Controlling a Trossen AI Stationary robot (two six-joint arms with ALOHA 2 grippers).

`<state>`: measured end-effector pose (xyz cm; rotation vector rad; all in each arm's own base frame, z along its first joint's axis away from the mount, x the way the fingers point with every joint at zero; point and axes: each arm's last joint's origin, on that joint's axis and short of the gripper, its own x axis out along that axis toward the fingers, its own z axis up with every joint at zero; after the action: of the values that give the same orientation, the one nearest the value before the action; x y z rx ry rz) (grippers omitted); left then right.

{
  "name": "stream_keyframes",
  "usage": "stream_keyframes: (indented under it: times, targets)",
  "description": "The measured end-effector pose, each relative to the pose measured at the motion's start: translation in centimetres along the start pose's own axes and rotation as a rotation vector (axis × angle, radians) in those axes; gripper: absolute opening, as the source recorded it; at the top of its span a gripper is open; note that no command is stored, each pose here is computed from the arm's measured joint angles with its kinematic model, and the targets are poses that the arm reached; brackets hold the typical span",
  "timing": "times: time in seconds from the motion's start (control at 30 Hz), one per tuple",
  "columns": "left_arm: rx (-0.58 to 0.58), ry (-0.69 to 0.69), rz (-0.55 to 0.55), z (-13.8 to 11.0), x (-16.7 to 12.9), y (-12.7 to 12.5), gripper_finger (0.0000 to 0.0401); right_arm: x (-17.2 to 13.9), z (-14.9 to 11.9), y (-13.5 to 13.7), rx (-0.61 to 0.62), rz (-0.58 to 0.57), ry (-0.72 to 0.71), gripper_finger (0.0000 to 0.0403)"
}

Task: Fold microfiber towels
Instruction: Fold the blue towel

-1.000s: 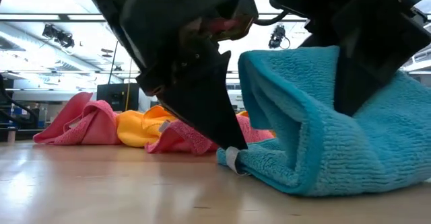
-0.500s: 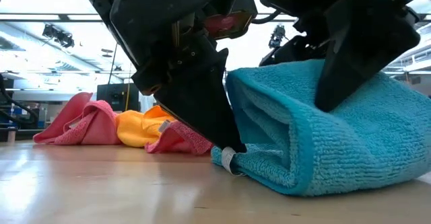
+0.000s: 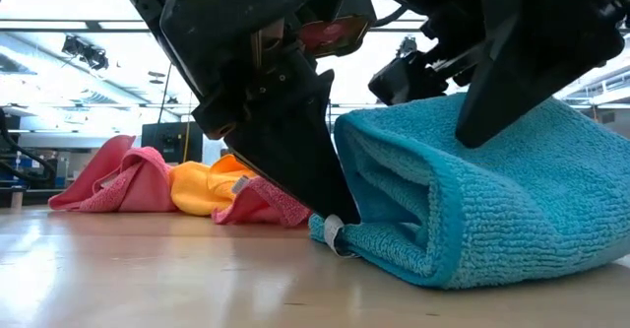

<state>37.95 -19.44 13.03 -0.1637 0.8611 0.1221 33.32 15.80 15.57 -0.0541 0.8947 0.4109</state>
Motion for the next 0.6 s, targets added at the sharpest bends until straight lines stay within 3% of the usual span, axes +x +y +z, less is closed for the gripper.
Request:
stream_keyframes:
  times: [0.2,0.4,0.6]
  targets:
    - [-0.005,0.000,-0.001,-0.02,-0.01,-0.03,0.0010,-0.02,0.05,-0.36,-0.032,-0.040,-0.005,0.0279]
    - [-0.004,0.002,-0.008,-0.09,-0.07,-0.17,0.0027,-0.01,0.10,-0.71,-0.134,-0.060,-0.015,0.0280]
    - [0.001,0.003,-0.016,-0.25,-0.18,-0.45,0.0025,0.48,-0.79,-1.00,-0.149,-0.058,-0.100,0.0275]
